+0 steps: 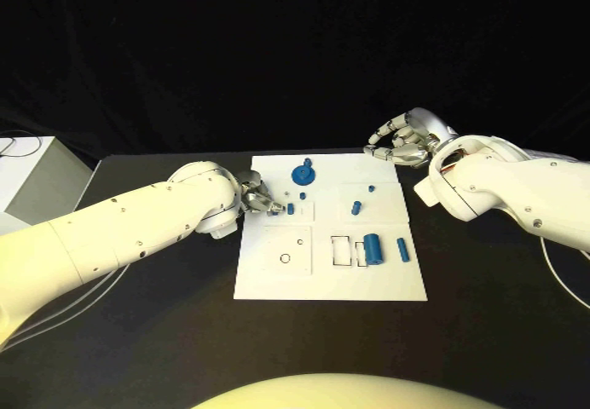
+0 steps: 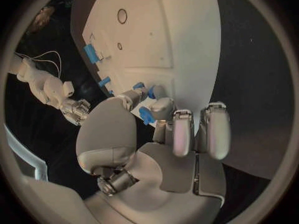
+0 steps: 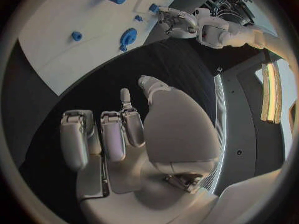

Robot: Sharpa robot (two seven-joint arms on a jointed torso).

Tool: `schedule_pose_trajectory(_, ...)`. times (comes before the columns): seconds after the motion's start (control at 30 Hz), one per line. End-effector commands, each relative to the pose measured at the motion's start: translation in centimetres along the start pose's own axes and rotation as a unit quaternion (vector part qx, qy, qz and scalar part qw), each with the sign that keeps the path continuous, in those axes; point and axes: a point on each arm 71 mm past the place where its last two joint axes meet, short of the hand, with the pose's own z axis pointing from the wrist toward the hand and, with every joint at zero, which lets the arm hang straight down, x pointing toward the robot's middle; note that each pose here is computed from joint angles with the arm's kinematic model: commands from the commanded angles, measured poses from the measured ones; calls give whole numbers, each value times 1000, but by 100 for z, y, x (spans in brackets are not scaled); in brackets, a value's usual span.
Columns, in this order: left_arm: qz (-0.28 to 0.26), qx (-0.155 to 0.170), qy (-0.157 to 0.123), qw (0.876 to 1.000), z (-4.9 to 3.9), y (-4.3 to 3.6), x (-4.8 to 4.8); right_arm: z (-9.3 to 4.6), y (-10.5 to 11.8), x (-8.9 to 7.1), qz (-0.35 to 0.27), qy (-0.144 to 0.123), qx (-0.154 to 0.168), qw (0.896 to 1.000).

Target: Assemble the parts on the task board

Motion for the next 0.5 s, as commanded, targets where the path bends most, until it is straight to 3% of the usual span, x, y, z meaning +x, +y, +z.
schedule_pose_trajectory(0.03, 9, -4, 16, 1000, 0, 17, 54, -4, 13, 3, -1, 0, -8, 1000)
schedule_pose_trajectory(0.5, 15, -2, 19, 1000, -48, 28, 47, -5, 4, -2, -1, 1, -6, 1000)
